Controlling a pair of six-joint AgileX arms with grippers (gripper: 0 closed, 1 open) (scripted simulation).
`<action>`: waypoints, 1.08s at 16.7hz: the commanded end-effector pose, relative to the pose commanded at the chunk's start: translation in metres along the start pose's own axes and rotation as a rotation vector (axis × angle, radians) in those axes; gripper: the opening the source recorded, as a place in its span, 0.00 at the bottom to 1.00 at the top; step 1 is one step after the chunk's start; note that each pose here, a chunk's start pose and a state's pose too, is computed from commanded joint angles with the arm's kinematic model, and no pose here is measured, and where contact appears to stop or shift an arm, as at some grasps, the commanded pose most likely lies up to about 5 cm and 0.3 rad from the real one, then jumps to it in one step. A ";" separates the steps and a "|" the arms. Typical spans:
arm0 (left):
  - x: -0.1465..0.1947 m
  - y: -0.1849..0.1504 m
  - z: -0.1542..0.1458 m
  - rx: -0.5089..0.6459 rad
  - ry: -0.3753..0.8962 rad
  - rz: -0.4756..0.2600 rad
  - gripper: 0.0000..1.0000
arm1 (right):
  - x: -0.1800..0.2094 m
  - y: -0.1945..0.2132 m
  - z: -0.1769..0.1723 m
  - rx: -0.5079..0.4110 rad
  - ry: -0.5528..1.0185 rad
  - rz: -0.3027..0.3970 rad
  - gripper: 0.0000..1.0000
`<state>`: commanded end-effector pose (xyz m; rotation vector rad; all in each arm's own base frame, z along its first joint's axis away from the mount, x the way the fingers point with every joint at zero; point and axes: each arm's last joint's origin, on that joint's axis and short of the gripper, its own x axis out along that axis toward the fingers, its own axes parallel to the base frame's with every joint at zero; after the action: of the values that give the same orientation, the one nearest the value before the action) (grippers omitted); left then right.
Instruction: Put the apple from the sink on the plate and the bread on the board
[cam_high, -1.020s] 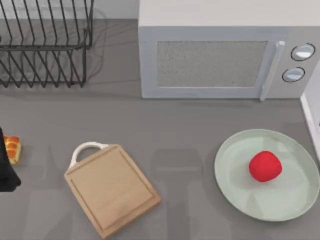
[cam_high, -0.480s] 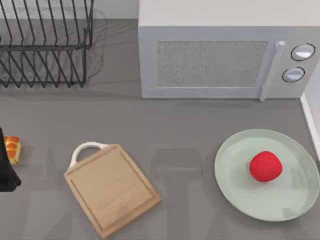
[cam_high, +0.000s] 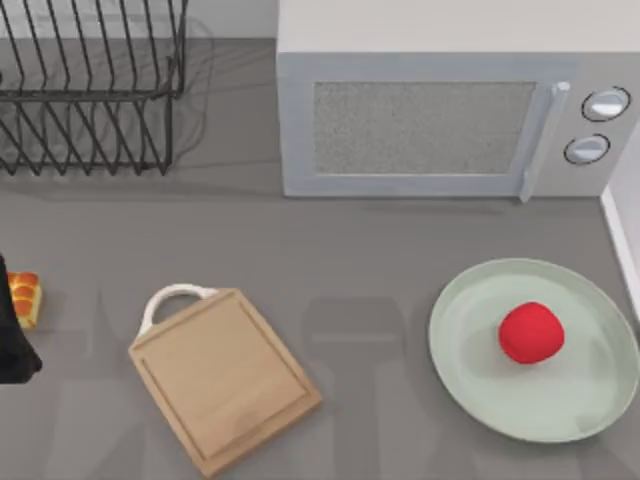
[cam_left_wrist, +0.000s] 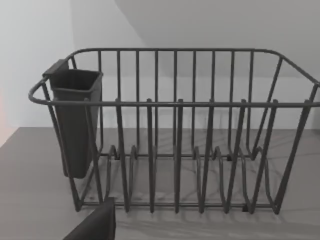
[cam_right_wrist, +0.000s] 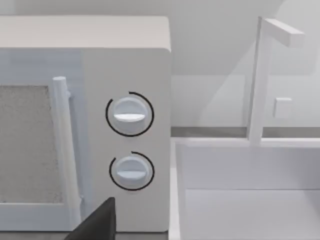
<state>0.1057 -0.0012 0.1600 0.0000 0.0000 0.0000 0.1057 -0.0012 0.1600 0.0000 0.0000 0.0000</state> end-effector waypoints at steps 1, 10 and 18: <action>0.000 0.000 0.000 0.000 0.000 0.000 1.00 | 0.000 0.000 0.000 0.000 0.000 0.000 1.00; 0.026 0.003 0.053 0.013 0.386 0.009 1.00 | 0.000 0.000 0.000 0.000 0.000 0.000 1.00; 0.138 0.014 0.061 0.010 1.104 0.015 1.00 | 0.000 0.000 0.000 0.000 0.000 0.000 1.00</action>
<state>0.2438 0.0123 0.2208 0.0102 1.1039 0.0152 0.1057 -0.0012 0.1600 0.0000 0.0000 0.0000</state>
